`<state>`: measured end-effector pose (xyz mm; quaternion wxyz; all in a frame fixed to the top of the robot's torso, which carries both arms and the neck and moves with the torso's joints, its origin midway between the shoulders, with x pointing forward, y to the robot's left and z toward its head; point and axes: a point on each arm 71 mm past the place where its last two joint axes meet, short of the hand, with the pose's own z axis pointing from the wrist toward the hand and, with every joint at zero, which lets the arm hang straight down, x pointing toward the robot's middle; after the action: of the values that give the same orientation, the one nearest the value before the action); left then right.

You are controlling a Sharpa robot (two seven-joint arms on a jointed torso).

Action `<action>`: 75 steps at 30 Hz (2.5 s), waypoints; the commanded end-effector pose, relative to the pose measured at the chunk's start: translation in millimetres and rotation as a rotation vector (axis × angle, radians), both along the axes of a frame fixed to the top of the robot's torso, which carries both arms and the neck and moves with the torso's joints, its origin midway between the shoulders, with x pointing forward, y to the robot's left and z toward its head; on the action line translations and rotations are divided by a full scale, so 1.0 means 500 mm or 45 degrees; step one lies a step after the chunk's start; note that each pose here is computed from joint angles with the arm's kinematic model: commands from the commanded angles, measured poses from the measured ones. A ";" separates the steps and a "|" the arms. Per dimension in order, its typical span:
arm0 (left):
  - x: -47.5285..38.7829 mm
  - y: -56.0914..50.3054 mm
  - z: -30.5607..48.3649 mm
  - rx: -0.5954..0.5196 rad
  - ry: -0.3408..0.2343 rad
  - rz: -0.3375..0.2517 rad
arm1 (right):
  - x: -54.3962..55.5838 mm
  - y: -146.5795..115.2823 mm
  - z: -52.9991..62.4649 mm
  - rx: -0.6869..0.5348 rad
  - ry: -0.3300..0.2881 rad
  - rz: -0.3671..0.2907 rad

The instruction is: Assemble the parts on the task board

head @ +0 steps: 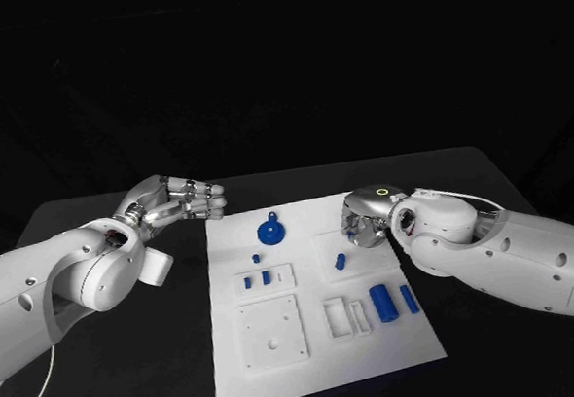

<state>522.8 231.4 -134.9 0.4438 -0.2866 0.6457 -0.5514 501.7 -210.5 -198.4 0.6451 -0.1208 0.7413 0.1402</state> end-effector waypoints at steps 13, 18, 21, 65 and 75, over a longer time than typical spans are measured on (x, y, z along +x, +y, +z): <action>0.006 0.001 0.005 0.025 -0.053 -0.011 | -0.013 0.013 0.005 0.072 -0.060 0.026; 0.009 0.004 0.005 0.025 -0.058 -0.002 | -0.013 0.012 0.021 0.106 -0.077 0.027; 0.012 0.005 0.005 0.024 -0.059 0.003 | -0.013 0.010 0.029 0.120 -0.078 0.028; 0.063 -0.039 -0.022 -0.105 -0.057 0.118 | -0.170 0.221 0.006 0.336 -0.053 0.433; 0.061 -0.049 -0.027 -0.121 -0.054 0.118 | -0.192 0.237 -0.040 0.308 -0.024 0.441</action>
<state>553.5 207.9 -150.0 0.4651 -0.3213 0.6063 -0.5594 406.3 -92.4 -218.1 0.6173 -0.1575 0.6896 0.3443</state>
